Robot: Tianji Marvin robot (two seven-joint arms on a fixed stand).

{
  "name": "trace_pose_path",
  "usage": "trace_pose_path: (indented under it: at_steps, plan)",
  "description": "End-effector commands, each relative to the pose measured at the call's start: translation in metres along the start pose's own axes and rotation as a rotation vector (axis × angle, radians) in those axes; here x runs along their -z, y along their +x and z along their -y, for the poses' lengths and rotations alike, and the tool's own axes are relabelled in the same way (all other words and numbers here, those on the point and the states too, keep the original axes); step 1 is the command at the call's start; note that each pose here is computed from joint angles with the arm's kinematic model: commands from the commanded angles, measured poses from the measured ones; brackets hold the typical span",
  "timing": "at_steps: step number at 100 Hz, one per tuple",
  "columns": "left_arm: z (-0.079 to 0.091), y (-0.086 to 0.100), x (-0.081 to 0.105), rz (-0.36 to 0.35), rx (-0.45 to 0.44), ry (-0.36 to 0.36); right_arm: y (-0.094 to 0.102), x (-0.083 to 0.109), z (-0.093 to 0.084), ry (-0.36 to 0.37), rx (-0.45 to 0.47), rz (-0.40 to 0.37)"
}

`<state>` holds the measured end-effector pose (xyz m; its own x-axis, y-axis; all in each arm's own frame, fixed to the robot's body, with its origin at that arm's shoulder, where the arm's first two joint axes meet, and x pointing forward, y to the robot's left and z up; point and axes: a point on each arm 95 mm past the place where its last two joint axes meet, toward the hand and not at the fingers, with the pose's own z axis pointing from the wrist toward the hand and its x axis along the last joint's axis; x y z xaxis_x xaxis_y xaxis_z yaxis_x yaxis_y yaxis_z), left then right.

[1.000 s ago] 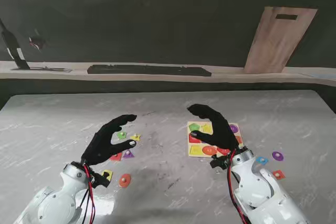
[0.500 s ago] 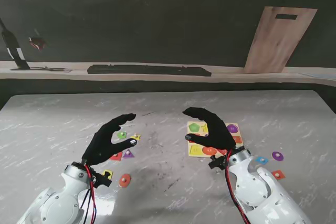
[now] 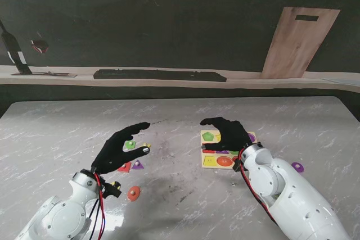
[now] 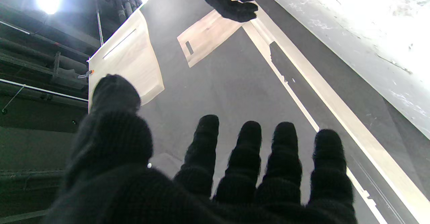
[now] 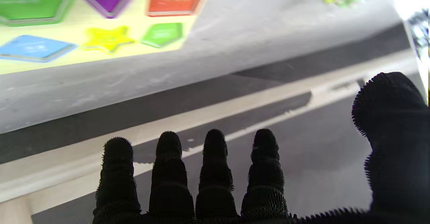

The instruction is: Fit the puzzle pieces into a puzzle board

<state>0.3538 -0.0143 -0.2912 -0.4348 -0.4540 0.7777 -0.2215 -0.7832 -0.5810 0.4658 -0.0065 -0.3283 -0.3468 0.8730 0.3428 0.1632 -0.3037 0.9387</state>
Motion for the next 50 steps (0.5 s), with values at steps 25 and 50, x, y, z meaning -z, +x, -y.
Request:
trace_pose_path:
  at_steps: [25, 50]
  plan:
    - [-0.003, -0.001, 0.002, 0.011, -0.006, -0.009, -0.019, -0.014, 0.016, 0.118, 0.148, 0.139]
    - [-0.003, -0.001, 0.001, 0.015, 0.001, -0.019, -0.029, -0.017, 0.028, 0.170, 0.214, 0.183]
